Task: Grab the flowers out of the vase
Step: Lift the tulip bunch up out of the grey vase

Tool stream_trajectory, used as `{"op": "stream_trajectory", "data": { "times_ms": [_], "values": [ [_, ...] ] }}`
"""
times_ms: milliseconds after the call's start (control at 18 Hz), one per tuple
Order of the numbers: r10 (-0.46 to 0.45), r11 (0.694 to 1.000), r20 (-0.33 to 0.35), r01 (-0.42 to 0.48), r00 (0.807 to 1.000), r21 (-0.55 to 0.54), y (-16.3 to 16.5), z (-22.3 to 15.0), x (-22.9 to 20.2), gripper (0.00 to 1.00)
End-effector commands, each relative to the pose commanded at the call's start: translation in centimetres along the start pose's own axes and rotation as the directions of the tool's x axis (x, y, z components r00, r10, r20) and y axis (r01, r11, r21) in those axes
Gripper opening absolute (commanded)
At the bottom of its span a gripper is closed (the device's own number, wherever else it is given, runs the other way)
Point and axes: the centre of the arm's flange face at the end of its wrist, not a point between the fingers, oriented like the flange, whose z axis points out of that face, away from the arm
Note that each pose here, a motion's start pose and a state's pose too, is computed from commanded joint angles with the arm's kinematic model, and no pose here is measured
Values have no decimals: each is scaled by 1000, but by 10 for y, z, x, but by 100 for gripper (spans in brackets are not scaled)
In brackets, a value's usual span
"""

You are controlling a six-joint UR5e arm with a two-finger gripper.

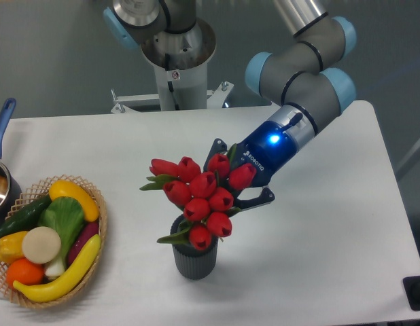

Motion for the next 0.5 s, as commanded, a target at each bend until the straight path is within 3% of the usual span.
{"op": "stream_trajectory", "data": {
  "times_ms": [500],
  "values": [
    [0, 999, 0, 0, 1000, 46, -26, -15, -5, 38]
  ]
}}
